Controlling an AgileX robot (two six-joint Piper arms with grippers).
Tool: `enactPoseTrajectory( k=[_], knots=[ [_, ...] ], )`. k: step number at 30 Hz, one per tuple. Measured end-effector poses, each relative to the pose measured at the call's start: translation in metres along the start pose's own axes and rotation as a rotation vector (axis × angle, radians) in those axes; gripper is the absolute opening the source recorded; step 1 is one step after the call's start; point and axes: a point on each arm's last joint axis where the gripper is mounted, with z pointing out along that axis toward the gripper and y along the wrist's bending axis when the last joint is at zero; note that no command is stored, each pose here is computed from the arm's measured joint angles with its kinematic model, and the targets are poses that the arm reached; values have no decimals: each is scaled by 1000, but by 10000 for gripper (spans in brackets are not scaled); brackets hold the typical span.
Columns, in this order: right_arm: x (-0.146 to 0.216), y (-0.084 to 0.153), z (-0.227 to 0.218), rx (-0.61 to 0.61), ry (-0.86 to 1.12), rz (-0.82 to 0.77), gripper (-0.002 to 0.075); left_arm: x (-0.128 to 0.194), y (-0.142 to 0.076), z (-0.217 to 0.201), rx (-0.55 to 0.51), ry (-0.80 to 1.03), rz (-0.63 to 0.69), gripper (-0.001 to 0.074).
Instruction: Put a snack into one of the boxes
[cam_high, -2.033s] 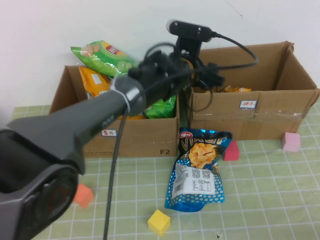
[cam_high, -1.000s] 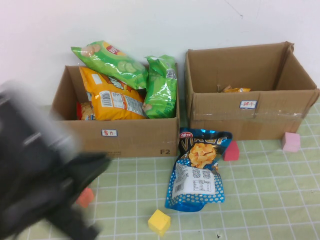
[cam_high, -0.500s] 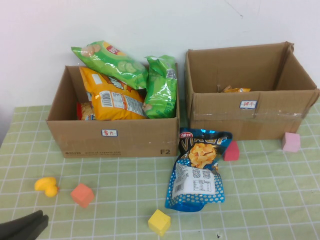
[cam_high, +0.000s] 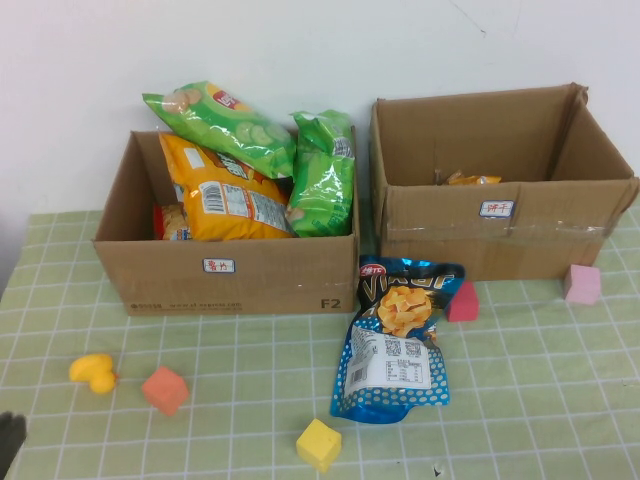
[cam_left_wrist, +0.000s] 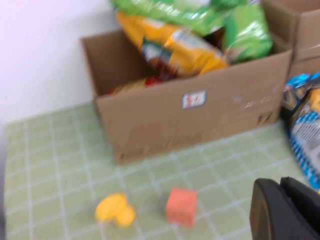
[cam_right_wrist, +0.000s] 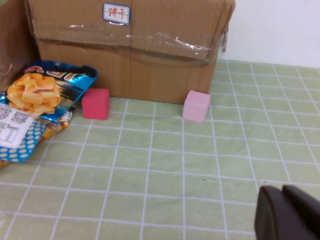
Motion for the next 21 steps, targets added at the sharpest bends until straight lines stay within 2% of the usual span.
enactPoseTrajectory(
  k=[8,16,21],
  knots=[
    [0,0,0,0,0,0,-2,31,9,-12,-130,49,45,-1],
    [0,0,0,0,0,1,-2,71,14,-6,-299,40,-82,-1],
    [0,0,0,0,0,1,-2,76,15,-1,-313,-11,-44,-1]
  ],
)
